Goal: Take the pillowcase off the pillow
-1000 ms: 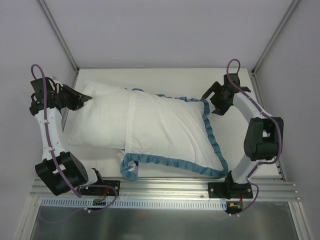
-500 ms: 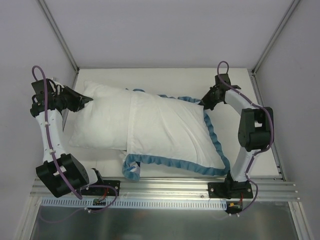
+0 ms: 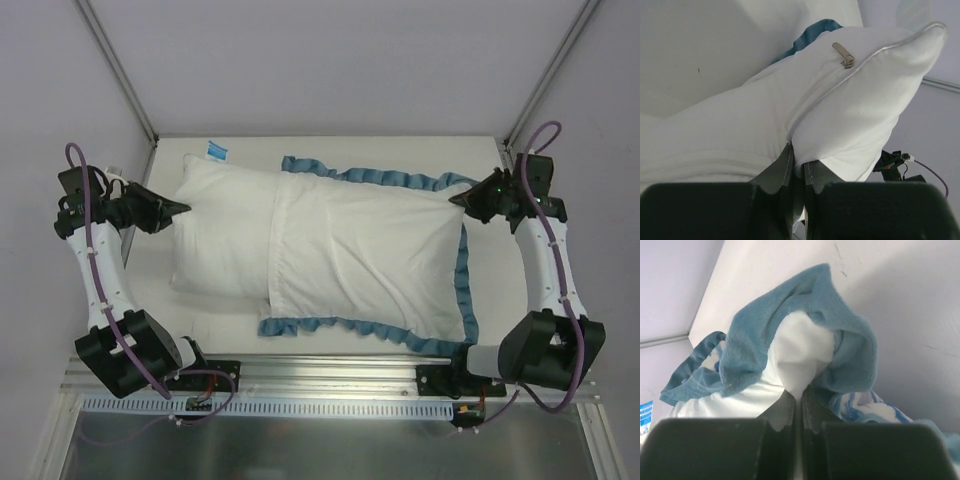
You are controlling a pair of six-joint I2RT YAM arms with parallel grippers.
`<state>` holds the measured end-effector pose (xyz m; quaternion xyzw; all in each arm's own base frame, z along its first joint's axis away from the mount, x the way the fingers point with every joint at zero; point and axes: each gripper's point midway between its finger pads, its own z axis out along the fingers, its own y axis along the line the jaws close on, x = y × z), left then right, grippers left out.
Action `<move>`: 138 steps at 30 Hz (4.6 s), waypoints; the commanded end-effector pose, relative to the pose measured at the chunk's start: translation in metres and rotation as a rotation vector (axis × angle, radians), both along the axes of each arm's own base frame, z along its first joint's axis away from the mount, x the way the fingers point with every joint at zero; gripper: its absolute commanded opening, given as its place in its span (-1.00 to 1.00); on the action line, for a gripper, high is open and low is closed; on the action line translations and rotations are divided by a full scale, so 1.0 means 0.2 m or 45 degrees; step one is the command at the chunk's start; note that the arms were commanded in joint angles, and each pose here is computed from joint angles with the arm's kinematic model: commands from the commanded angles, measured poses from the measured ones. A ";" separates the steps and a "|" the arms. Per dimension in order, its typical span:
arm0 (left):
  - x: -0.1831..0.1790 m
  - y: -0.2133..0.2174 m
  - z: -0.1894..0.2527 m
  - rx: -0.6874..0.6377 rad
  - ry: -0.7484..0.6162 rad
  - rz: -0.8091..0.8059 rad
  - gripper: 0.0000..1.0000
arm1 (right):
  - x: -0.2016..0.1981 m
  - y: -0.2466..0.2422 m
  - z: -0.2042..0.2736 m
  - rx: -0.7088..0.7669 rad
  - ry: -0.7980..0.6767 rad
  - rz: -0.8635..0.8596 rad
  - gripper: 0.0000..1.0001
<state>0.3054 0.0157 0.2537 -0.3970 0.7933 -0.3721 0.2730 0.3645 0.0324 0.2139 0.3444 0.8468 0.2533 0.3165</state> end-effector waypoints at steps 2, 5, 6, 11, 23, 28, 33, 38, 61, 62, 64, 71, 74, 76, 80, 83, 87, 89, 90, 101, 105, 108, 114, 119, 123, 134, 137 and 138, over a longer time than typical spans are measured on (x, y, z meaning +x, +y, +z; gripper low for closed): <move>0.04 0.26 0.23 0.220 -0.186 0.234 -1.00 | -0.07 -0.46 0.13 -0.246 -0.103 -0.313 -0.99; 0.02 0.30 0.29 0.210 -0.204 0.291 -1.00 | -0.13 -0.56 0.14 -0.286 -0.076 -0.371 -0.99; 0.02 0.31 0.29 0.207 -0.205 0.303 -1.00 | -0.13 -0.58 0.14 -0.296 -0.074 -0.382 -0.99; -0.01 0.35 0.32 0.200 -0.215 0.355 -1.00 | -0.17 -0.66 0.06 -0.281 -0.013 -0.437 -0.99; -0.02 0.38 0.30 0.193 -0.187 0.402 -1.00 | -0.25 -0.79 0.16 -0.272 -0.076 -0.561 -0.99; -0.03 0.37 0.27 0.192 -0.178 0.389 -1.00 | -0.18 -0.58 0.15 -0.369 -0.042 -0.186 0.50; -0.04 0.35 0.24 0.222 -0.165 0.379 -1.00 | -0.29 -0.37 -0.01 -0.393 0.075 -0.035 0.86; -0.02 0.28 0.19 0.277 -0.147 0.288 -1.00 | -0.51 -0.17 -0.14 -0.368 0.013 0.085 0.96; -0.04 0.22 0.09 0.293 -0.097 0.256 -1.00 | -0.86 0.36 -0.72 -0.261 0.144 0.474 -0.46; -0.04 0.21 0.09 0.293 -0.097 0.254 -1.00 | -0.85 0.33 -0.69 -0.295 0.140 0.438 -0.95; -0.03 0.22 0.10 0.301 -0.101 0.257 -1.00 | -0.84 0.19 -0.65 -0.431 0.136 0.313 -0.99; -0.02 0.26 0.10 0.280 -0.084 0.289 -1.00 | -0.76 -0.34 -0.19 -0.522 0.021 -0.248 -0.99; -0.02 0.30 0.12 0.269 -0.092 0.326 -1.00 | -0.73 -0.47 -0.01 -0.379 -0.067 -0.438 -0.99; -0.01 0.31 0.12 0.242 -0.078 0.346 -1.00 | -0.72 -0.55 0.07 -0.302 -0.094 -0.556 -0.99; 0.04 0.34 0.19 0.221 -0.101 0.377 -1.00 | -0.67 -0.65 0.28 -0.152 -0.206 -0.742 -0.99; 0.04 0.41 0.28 0.254 -0.138 0.437 -1.00 | -0.66 -0.75 0.38 -0.108 -0.257 -0.850 -0.99; 0.04 0.47 0.32 0.236 -0.155 0.488 -1.00 | -0.60 -0.80 0.42 -0.091 -0.309 -0.815 -0.99; 0.05 0.45 0.30 0.224 -0.150 0.453 -1.00 | -0.54 -0.69 0.41 -0.073 -0.342 -0.672 -0.99; 0.05 0.43 0.29 0.230 -0.144 0.443 -1.00 | -0.52 -0.66 0.40 -0.093 -0.341 -0.619 -0.99; 0.09 0.18 0.02 0.264 -0.029 0.157 -1.00 | -0.51 -0.02 -0.18 -0.299 -0.046 0.067 -0.30; 0.08 0.01 -0.17 0.303 0.080 0.013 -0.99 | -0.54 0.08 -0.25 -0.329 -0.018 0.174 0.48; 0.07 -0.07 -0.21 0.336 0.085 -0.073 -0.39 | -0.55 0.06 -0.24 -0.386 0.002 0.183 0.66; 0.04 0.02 0.00 0.558 -0.068 0.041 0.95 | -0.56 0.04 -0.21 -0.427 -0.010 0.180 0.77; 0.04 -0.05 0.15 0.907 -0.202 -0.022 0.97 | -0.56 0.05 -0.22 -0.409 -0.009 0.176 0.82; 0.06 -0.31 0.16 1.021 -0.266 -0.273 0.97 | -0.55 0.05 -0.21 -0.413 -0.011 0.168 0.83; 0.15 -1.01 -0.13 0.927 -0.151 -0.745 0.96 | -0.61 0.02 -0.17 -0.459 -0.019 0.159 0.85; 0.15 -1.07 -0.29 0.891 -0.034 -0.785 0.91 | -0.62 0.02 -0.17 -0.466 -0.013 0.159 0.86; 0.14 -1.07 -0.34 0.891 0.004 -0.793 0.87 | -0.62 0.02 -0.17 -0.467 -0.015 0.158 0.86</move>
